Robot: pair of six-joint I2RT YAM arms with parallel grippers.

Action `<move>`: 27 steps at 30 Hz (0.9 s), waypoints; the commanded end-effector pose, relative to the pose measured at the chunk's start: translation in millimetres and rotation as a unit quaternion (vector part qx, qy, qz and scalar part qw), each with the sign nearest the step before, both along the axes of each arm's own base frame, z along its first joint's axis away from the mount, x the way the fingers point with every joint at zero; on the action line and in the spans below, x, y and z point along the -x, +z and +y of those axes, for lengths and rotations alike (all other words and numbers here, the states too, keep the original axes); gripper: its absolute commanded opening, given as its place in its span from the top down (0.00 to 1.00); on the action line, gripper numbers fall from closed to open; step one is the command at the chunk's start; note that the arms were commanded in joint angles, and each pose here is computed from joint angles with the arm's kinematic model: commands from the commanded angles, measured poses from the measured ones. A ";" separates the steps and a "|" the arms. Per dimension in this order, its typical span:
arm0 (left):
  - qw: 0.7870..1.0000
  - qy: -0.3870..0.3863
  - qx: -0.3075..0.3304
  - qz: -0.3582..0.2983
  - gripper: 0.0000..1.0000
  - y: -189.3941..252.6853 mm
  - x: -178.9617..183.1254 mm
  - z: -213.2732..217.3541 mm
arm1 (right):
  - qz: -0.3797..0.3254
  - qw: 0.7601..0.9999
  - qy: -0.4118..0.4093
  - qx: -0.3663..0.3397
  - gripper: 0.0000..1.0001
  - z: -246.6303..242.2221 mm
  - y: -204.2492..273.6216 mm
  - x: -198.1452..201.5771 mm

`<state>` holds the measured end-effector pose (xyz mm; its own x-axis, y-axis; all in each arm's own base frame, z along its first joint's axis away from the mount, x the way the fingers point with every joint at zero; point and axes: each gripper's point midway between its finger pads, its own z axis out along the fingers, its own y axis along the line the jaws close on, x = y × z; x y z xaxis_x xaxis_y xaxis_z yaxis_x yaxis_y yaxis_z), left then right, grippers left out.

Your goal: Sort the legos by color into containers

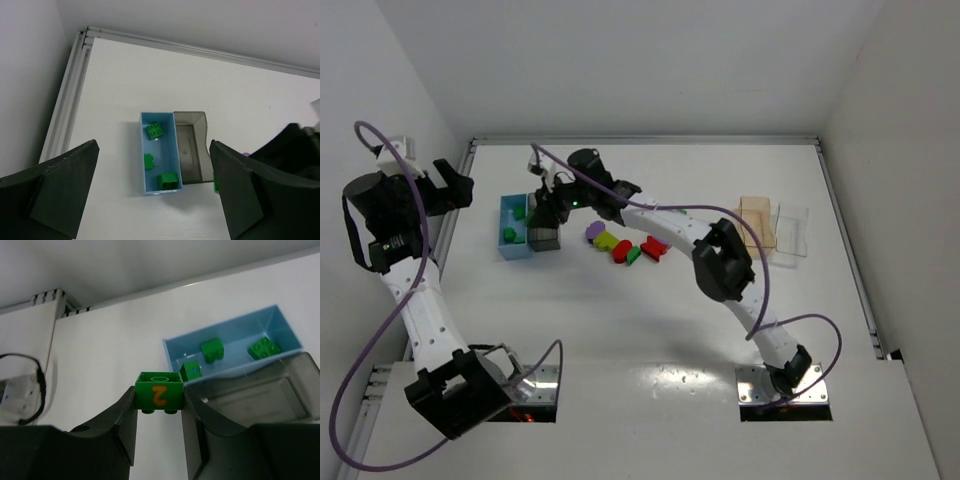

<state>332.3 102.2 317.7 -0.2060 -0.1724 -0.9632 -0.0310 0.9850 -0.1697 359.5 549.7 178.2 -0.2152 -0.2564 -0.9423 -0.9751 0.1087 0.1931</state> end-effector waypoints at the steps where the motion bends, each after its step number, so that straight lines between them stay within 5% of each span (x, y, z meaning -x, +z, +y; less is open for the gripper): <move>1: 0.999 -0.018 0.048 -0.003 0.00 5.6 9.4 2.4 | -0.013 0.998 -0.026 -0.060 1.00 35.7 6.4 -16.7; 13: 0.991 -0.080 0.106 0.007 0.00 -9.7 20.0 0.6 | -0.037 0.990 -0.074 -0.113 0.98 78.1 -20.2 -37.0; 27: 0.997 -0.048 0.064 -0.004 0.00 -3.6 27.9 5.2 | -0.046 0.988 -0.081 -0.124 0.71 96.6 -28.2 -26.0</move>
<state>308.3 106.3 303.0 -0.2575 -0.3148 -0.9136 0.0601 0.9384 -0.3403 391.3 633.2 115.0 -0.1995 -0.0715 -0.9773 -0.9533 0.2450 0.1767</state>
